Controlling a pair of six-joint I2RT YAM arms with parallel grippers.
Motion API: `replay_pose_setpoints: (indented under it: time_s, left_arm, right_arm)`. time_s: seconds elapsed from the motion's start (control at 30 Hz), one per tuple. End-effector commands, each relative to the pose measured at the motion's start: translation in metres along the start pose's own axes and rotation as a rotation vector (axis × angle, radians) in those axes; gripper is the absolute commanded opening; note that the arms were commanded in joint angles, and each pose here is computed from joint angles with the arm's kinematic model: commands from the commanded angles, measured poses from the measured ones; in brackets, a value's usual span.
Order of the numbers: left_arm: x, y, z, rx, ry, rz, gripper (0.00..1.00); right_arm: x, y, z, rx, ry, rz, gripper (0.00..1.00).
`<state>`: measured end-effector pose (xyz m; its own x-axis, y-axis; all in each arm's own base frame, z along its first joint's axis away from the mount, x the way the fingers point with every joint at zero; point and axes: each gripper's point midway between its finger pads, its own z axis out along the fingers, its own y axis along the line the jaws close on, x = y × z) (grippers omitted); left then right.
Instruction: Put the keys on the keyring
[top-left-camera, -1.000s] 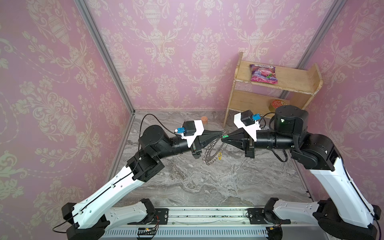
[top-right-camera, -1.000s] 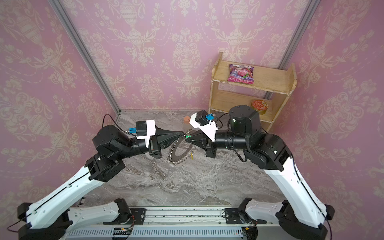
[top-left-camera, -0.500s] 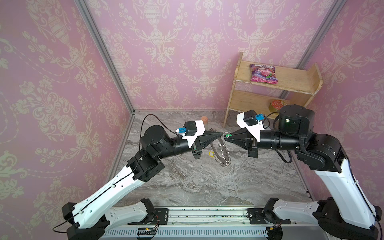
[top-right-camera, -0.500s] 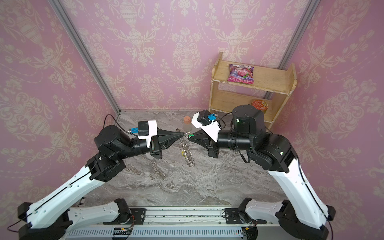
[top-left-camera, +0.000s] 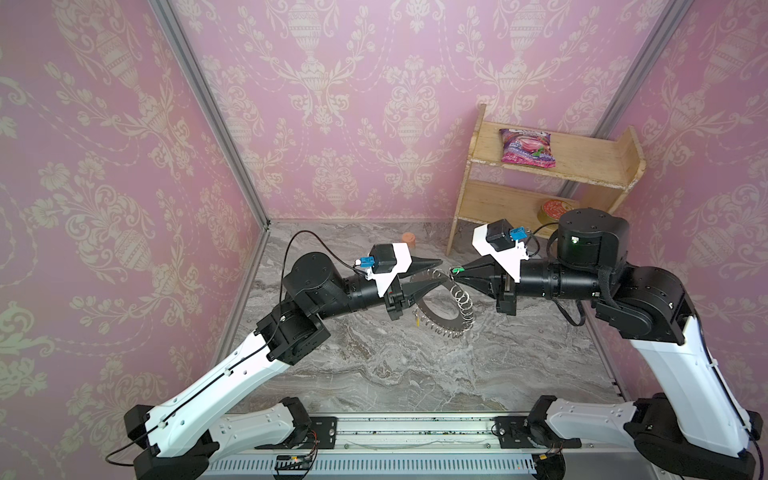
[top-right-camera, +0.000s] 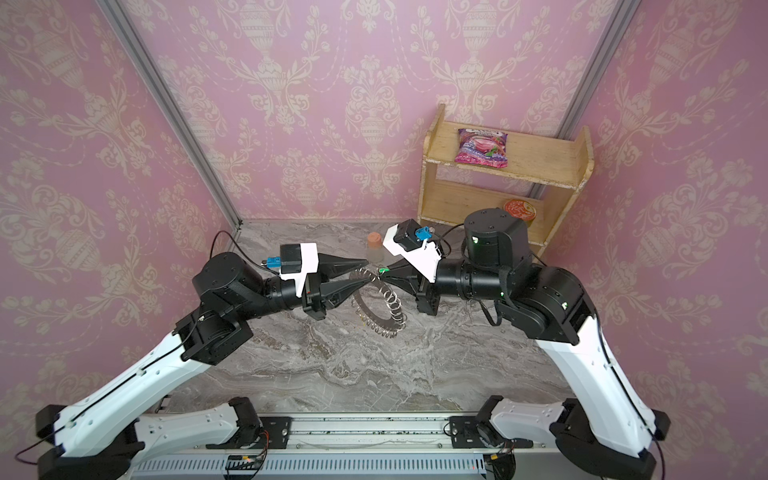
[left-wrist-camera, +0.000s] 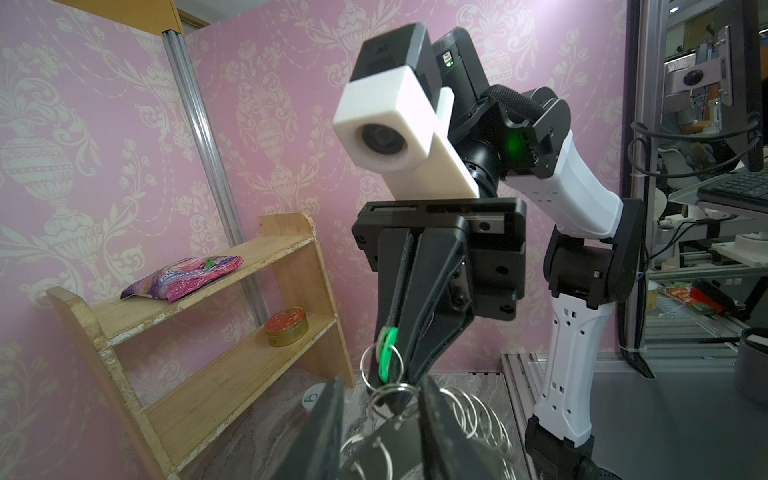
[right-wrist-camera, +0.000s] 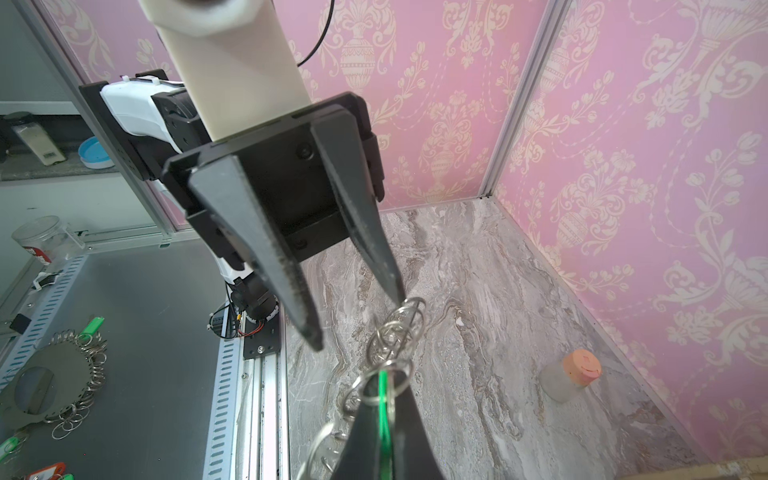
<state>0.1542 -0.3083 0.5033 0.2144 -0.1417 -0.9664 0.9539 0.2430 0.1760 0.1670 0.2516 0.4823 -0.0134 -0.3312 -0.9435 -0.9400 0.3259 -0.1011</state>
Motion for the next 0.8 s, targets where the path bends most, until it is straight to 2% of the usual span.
replay_pose_setpoints:
  time_s: [0.0, 0.1, 0.3, 0.77]
  left_arm:
    - [-0.006, 0.000, -0.008, -0.033, -0.014, 0.003, 0.53]
    - [-0.006, 0.003, -0.010, -0.052, -0.014, 0.004, 0.62]
    - [-0.004, 0.008, -0.014, -0.093, -0.002, 0.005, 0.73]
    - [0.014, 0.026, -0.033, -0.244, 0.057, 0.008, 0.91]
  right_arm:
    - [-0.011, -0.003, -0.006, 0.026, -0.031, -0.025, 0.00]
    - [-0.011, -0.003, -0.006, 0.025, -0.028, -0.023, 0.00]
    - [-0.007, -0.005, -0.007, 0.037, -0.008, -0.020, 0.00]
    - [0.019, -0.020, 0.005, 0.099, 0.115, 0.009, 0.00]
